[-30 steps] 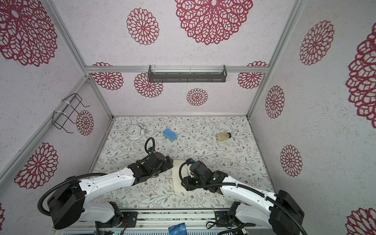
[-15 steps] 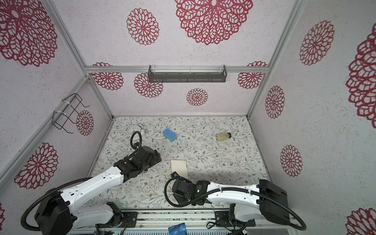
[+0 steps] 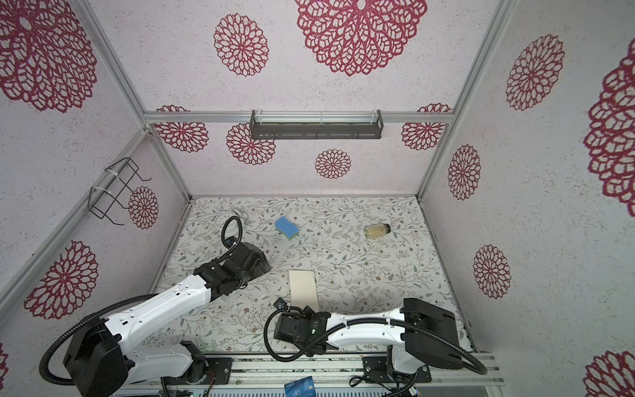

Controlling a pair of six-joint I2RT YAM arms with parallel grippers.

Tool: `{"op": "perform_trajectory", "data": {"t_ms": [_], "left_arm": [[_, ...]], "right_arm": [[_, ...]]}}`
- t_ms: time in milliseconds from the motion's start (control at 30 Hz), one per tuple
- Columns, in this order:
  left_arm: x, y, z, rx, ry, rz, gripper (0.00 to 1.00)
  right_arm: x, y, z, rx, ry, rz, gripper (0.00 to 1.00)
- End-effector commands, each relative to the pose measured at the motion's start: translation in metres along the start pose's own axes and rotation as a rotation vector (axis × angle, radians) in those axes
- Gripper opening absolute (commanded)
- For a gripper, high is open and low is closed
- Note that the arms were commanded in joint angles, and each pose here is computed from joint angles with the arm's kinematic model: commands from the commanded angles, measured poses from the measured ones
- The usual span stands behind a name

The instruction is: Fold a paper plane with a square sheet of paper (fold left side to right side)

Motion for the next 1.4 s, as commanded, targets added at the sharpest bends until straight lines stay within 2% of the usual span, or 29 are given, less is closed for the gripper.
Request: {"op": "perform_trajectory", "data": {"t_ms": [0,233,533,633,867,967,1133,1367], "left_arm": [[0.0,0.007,-0.004,-0.024,-0.018,-0.037,0.99],[-0.004,-0.002,-0.001,-0.061,0.014,0.0,0.99],[-0.005,-0.023,-0.002,-0.115,0.042,0.085,0.96],[-0.006,-0.036,0.0,-0.132,0.062,0.154,0.84],[-0.014,-0.068,0.016,-0.148,0.16,0.309,0.21],[-0.022,-0.082,0.026,-0.15,0.209,0.365,0.0],[-0.038,-0.106,0.045,-0.162,0.285,0.432,0.0],[-0.065,-0.124,0.083,-0.241,0.378,0.412,0.0]], "right_arm": [[0.004,-0.005,-0.01,0.028,-0.031,0.051,0.58],[-0.003,-0.001,-0.005,0.039,-0.015,0.039,0.47],[0.0,-0.002,-0.005,0.038,-0.035,0.032,0.0],[0.001,-0.001,-0.006,0.038,-0.04,0.013,0.0],[-0.002,0.007,-0.003,0.008,-0.042,-0.074,0.0],[-0.002,0.008,-0.002,-0.02,-0.044,-0.111,0.0],[-0.002,0.005,-0.002,-0.068,-0.047,-0.149,0.0],[-0.004,0.001,-0.002,-0.108,-0.047,-0.173,0.0]]}}
Point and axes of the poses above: each gripper's point midway between its finger pads, its own x axis back along the fingers, its own y axis along the line the jaws close on, z = x × y, the point moved 3 cm from there along x, back along the fingers, and after that the axes turned 4 degrees about x, right-handed, at the moved point
